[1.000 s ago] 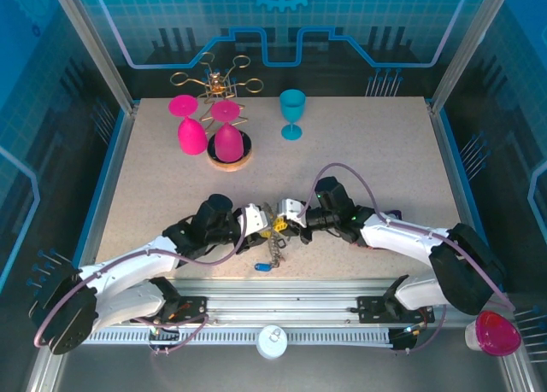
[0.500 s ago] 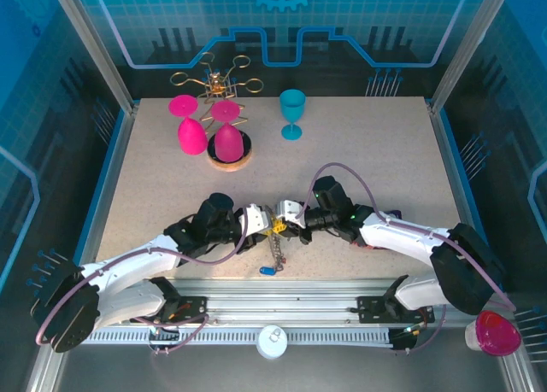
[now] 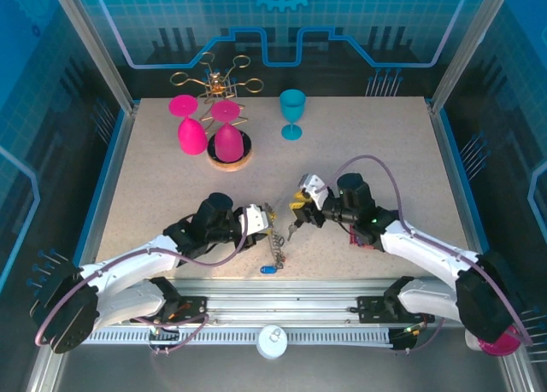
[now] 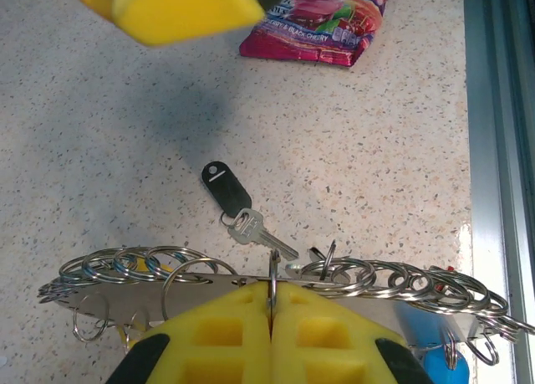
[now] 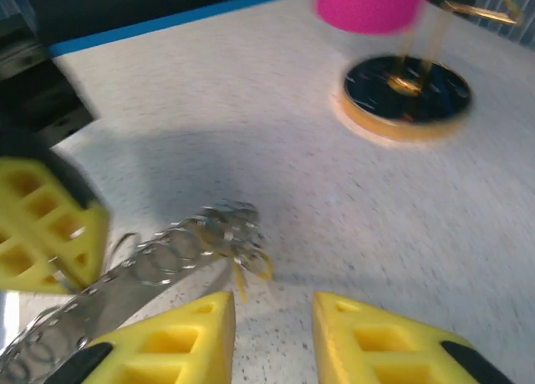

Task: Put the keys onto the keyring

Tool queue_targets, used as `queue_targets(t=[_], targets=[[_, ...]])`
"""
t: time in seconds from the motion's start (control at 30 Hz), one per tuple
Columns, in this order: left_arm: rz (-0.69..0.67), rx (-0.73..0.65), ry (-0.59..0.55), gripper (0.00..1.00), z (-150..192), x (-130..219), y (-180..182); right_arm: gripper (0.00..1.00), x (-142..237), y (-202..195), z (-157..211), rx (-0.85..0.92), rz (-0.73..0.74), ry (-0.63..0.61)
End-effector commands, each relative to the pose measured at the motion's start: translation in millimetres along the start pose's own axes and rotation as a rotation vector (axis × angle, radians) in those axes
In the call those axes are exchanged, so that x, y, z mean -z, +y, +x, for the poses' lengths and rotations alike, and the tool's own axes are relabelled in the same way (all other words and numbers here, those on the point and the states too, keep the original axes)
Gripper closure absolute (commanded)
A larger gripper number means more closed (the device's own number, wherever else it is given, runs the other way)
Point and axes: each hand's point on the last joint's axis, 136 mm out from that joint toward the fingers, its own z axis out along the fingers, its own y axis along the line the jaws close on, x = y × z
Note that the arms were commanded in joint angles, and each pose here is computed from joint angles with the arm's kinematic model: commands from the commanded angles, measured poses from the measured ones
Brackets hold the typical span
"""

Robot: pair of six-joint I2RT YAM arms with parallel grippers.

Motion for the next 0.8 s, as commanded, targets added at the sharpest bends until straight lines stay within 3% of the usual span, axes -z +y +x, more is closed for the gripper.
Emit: queue_targets(t=[0.0, 0.13, 0.27, 0.77], targets=[[-0.032, -0.040, -0.045, 1.00, -20, 5, 10, 0.70, 9, -35, 50, -0.357, 0.259, 0.187], [-0.028, -0.037, -0.026, 1.00, -19, 4, 10, 0.71, 17, -38, 83, -0.569, 0.358, 0.360], [-0.034, -0.033, -0.004, 1.00, -18, 3, 13, 0.72, 15, -30, 101, -0.673, 0.358, 0.481], [-0.057, -0.022, 0.053, 1.00, -13, 6, 18, 0.60, -29, -3, 111, -0.748, 0.416, 0.614]])
